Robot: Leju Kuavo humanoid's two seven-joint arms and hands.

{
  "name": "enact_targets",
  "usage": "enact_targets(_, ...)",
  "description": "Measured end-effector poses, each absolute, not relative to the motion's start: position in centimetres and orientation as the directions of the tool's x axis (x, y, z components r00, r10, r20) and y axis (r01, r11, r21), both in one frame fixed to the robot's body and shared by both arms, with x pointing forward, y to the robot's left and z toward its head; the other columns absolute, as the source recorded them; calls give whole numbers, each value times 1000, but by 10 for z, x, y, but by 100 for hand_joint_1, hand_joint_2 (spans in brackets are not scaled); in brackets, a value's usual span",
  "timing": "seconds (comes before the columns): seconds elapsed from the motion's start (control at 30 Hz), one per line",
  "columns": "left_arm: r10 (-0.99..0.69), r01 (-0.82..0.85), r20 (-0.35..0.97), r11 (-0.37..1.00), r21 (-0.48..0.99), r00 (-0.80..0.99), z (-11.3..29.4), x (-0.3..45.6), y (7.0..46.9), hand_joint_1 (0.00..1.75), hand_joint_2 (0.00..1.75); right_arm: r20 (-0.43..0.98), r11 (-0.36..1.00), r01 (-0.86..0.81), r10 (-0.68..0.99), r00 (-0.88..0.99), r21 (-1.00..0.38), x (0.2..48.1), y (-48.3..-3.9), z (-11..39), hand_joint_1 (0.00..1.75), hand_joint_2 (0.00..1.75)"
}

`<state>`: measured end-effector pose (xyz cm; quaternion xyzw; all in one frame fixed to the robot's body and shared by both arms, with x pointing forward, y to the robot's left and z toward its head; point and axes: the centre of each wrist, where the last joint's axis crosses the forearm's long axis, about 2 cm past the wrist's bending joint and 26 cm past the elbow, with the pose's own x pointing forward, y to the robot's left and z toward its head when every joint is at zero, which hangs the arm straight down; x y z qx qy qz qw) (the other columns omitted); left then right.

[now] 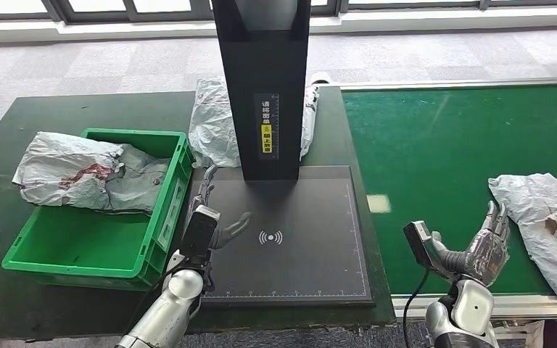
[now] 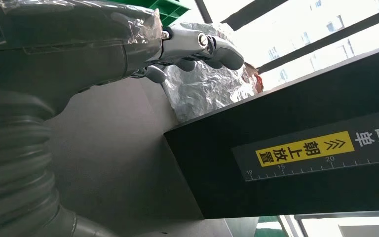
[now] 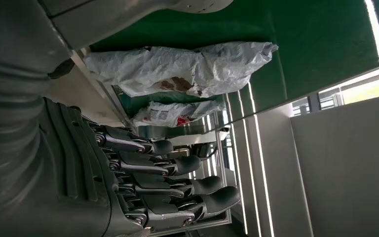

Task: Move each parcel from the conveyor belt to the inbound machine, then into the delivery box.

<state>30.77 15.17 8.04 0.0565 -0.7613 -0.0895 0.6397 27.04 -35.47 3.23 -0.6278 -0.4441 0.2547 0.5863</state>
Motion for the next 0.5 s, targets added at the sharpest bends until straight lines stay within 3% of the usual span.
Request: enact_targets(0.5, -206, 37, 963, 976, 216, -176, 81, 311, 150, 0, 175, 76, -13, 141, 796, 600, -990, 249, -390, 12, 0, 175)
